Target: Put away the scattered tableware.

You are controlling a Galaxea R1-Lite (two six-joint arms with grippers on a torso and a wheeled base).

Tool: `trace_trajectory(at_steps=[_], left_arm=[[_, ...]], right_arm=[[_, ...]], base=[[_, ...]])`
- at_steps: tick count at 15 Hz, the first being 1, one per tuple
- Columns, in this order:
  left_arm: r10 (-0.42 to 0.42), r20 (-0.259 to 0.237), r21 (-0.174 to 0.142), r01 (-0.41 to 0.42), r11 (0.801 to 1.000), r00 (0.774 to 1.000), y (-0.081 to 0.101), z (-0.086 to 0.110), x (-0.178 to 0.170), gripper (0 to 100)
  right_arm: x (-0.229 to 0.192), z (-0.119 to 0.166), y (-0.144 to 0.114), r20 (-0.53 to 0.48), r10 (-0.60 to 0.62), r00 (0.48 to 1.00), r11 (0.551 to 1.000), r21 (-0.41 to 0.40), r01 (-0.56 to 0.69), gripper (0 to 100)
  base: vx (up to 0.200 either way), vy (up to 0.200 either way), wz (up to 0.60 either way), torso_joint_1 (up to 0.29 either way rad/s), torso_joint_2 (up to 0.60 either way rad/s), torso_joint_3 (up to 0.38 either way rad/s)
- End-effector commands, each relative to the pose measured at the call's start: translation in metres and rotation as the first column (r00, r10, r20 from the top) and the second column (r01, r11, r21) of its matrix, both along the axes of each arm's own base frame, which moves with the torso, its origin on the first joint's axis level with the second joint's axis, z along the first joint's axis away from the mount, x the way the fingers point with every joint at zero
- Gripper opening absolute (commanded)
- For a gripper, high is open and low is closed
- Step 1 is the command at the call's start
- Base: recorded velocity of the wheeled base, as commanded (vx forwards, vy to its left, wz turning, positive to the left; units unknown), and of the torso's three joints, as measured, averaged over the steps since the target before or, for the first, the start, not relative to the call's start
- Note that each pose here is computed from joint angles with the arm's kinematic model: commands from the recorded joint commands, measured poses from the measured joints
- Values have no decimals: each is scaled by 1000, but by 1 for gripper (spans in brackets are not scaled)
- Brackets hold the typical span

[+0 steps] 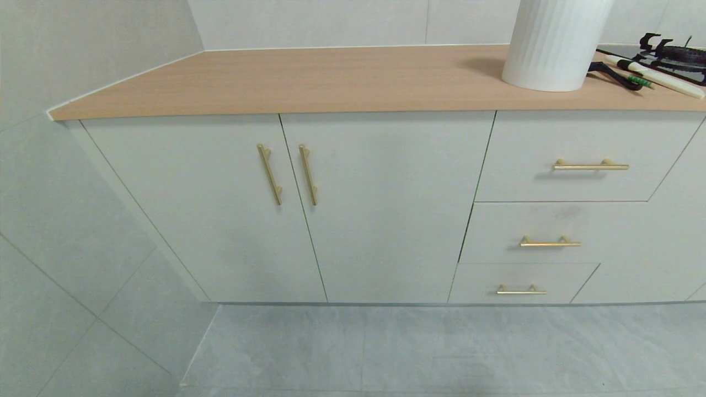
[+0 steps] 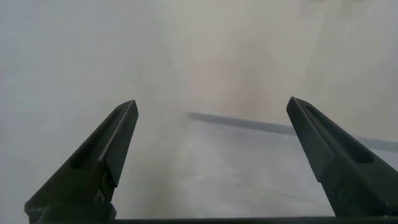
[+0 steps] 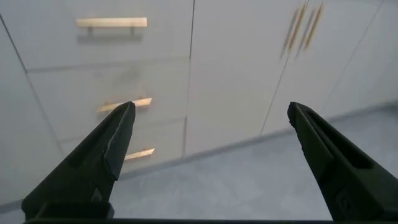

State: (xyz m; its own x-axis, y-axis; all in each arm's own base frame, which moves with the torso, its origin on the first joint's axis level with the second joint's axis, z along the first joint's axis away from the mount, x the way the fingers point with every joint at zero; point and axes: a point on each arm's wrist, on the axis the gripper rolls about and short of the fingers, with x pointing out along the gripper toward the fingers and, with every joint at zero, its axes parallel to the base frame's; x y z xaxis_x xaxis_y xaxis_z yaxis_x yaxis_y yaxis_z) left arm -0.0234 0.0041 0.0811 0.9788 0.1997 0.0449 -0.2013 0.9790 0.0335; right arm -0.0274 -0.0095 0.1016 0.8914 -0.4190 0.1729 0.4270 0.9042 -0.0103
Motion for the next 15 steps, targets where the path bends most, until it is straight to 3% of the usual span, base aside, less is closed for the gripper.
trace_trajectory(at_steps=[1,2,3,4,5,6,7,11,13,15], left_arm=[[-64,1,-18,64,998,998,-1,-1,0,100],[-118,0,-26,118,993,993,-3,-1,0,100],[-178,-43,-30,177,984,983,-4,-5,1,100],[-180,-39,-25,179,984,983,-4,-5,1,100],[-184,-41,-18,183,983,982,-4,-5,1,100],[-193,-47,16,194,981,980,-4,-5,0,100],[-195,-51,24,197,980,979,-4,-5,1,100],[-216,-59,65,219,974,975,-5,-5,0,100],[-217,-57,57,221,974,974,-5,-5,1,100],[-221,-50,21,222,975,974,-5,-5,1,100]], right_arm=[[2,-11,1,-33,44,998,999,3,-44,100],[3,-15,3,-66,119,991,993,13,-119,100],[4,-22,5,-122,214,969,976,76,-206,100],[4,-22,5,-110,238,965,970,77,-231,100],[4,-22,6,-110,268,957,962,78,-260,100],[5,-26,9,-158,378,912,926,82,-369,100],[4,-27,10,-173,426,888,905,84,-417,100],[5,-27,10,-172,439,882,898,72,-433,100],[5,-27,10,-173,438,882,899,71,-432,100],[5,-27,10,-173,436,883,900,71,-431,100]], base=[[0,0,0,0,0,0],[0,0,0,0,0,0],[0,0,0,0,0,0],[0,0,0,0,0,0],[0,0,0,0,0,0],[0,0,0,0,0,0],[0,0,0,0,0,0],[0,0,0,0,0,0],[0,0,0,0,0,0],[0,0,0,0,0,0]])
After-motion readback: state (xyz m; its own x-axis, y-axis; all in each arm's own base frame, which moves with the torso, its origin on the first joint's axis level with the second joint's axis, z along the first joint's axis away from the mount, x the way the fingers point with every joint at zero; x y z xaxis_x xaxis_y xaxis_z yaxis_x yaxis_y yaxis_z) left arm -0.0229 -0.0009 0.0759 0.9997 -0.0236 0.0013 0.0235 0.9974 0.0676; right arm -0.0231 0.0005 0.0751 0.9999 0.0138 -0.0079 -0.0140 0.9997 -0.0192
